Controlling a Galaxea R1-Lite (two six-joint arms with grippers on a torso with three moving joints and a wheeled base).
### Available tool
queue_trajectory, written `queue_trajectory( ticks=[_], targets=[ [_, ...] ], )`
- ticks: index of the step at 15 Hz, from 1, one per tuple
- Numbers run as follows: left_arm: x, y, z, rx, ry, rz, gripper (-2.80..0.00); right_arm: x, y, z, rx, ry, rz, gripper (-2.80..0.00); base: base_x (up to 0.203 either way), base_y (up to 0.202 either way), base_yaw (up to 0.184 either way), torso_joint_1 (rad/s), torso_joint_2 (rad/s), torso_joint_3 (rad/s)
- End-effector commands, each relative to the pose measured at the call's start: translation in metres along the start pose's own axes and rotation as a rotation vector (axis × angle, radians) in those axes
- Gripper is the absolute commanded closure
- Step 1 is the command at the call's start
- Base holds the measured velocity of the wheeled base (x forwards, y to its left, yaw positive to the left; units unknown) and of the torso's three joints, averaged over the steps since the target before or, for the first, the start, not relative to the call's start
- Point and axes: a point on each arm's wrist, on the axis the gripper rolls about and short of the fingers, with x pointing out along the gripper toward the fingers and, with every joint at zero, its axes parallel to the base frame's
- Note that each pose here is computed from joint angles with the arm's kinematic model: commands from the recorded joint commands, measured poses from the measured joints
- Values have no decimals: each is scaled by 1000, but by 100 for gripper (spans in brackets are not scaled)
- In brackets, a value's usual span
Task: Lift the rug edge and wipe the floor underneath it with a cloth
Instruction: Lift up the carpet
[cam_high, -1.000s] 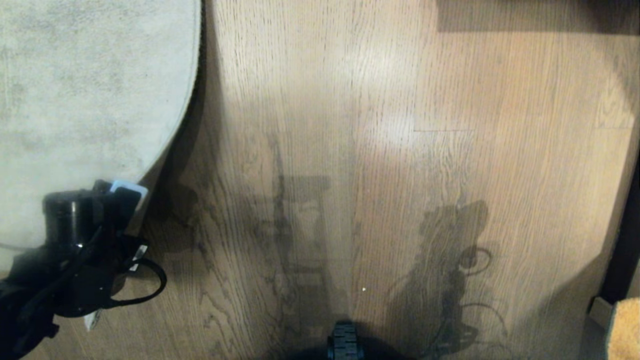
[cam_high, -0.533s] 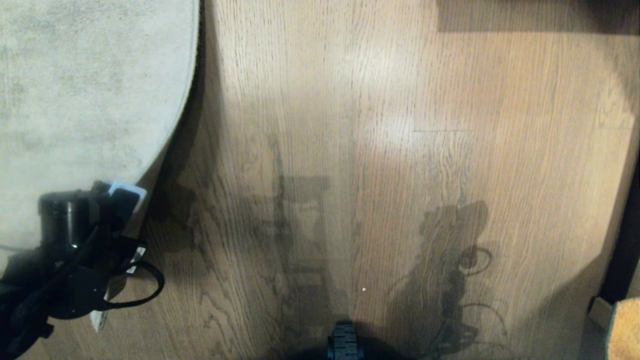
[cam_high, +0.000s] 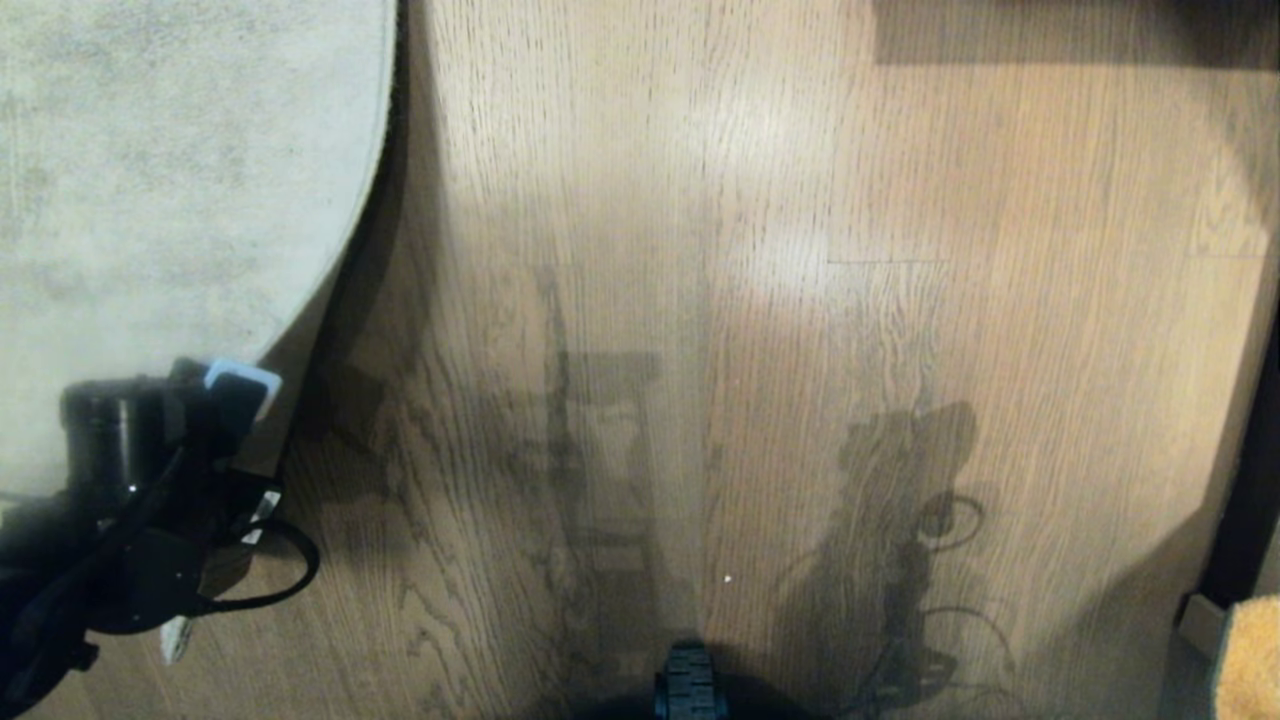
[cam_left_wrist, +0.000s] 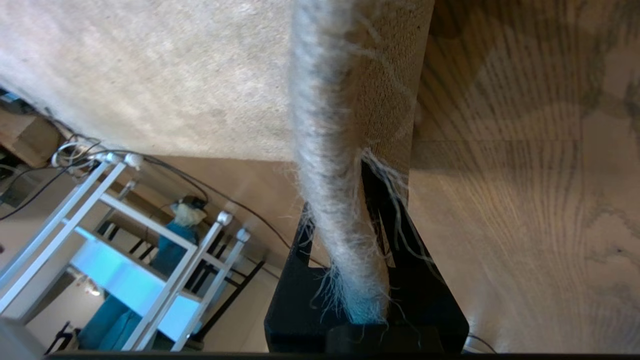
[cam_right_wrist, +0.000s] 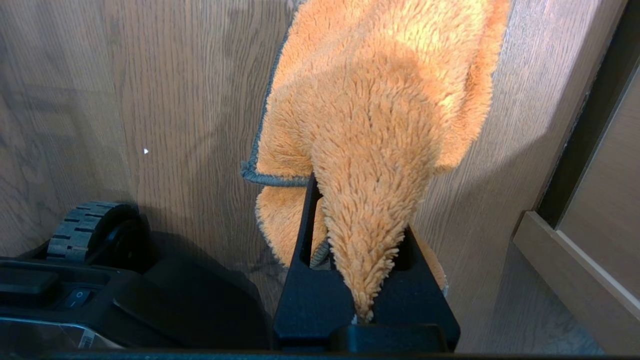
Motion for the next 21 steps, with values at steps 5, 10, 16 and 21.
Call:
queue_trajectory(
  ticks=[5,10,16,21],
  targets=[
    [5,17,12,14,-10,-14,0,0,0,0,-2,1,1,0,0,0,0,0,0,0],
    [13,43,23,166,-38,-77,0,0,0,0,-1,1,1,0,0,0,0,0,0,0],
    [25,60,51,264,-157,-84,0,0,0,0,-1,1,1,0,0,0,0,0,0,0],
    [29,71,76,247,-235,-56,0,0,0,0,-1,1,1,0,0,0,0,0,0,0]
  ],
)
